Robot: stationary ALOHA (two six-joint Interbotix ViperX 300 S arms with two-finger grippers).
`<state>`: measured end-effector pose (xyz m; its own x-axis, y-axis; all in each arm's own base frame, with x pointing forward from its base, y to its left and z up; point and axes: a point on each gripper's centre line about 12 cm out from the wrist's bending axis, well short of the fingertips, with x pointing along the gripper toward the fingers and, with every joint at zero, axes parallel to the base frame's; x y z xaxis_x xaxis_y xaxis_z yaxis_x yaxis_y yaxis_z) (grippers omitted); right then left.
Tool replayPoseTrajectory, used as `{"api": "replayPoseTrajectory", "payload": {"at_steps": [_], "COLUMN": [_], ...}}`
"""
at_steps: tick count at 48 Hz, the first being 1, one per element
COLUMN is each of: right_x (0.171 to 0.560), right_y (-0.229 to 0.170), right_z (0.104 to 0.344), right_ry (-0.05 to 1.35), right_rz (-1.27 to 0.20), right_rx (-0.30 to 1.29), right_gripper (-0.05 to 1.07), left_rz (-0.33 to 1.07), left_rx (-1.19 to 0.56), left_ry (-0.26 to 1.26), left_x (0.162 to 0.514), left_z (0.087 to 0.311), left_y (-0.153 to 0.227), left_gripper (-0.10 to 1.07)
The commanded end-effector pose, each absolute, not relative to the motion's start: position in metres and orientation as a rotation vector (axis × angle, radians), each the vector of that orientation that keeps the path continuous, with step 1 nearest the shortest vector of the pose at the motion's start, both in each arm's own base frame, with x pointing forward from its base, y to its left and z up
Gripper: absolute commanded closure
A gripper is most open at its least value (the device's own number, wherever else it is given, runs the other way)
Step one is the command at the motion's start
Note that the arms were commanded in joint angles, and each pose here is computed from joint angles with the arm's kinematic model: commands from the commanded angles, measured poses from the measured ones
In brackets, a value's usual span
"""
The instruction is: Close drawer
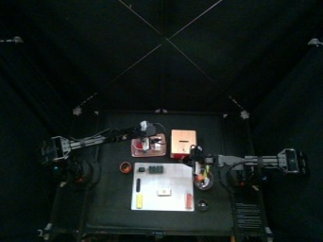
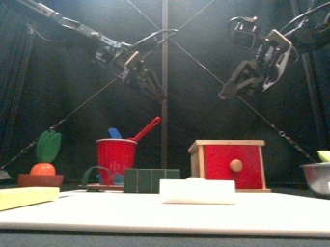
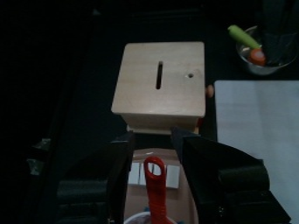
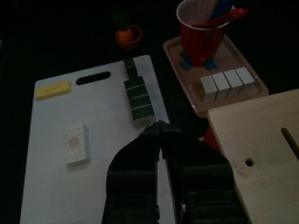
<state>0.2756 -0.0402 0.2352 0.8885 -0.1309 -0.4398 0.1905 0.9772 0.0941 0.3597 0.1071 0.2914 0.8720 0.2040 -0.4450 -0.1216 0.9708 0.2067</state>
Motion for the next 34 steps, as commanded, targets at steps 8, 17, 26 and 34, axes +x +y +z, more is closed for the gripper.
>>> {"api": "replayPoseTrajectory", "payload": {"at_steps": [8, 17, 26, 34], "right_x": [0.278, 0.280, 0.282, 0.284], "right_y": [-0.042, -0.042, -0.040, -0.040], "right_z": [0.238, 0.239, 0.237, 0.230], "right_ry": [0.426, 0.407, 0.396, 0.417], "right_rz": [-0.172, -0.165, -0.155, -0.154], "right_rx": [0.145, 0.145, 0.147, 0.148], "right_gripper": [0.76, 0.76, 0.76, 0.76], "left_rz": [0.106, 0.070, 0.061, 0.072], "left_rx": [0.128, 0.106, 0.109, 0.114], "left_ry": [0.381, 0.298, 0.246, 0.252], "left_x": [0.326, 0.301, 0.279, 0.271], "left_z": [0.287, 0.278, 0.265, 0.253], "left_y": [0.051, 0.017, 0.001, 0.002], "left_gripper": [0.19, 0.19, 0.19, 0.19]}}
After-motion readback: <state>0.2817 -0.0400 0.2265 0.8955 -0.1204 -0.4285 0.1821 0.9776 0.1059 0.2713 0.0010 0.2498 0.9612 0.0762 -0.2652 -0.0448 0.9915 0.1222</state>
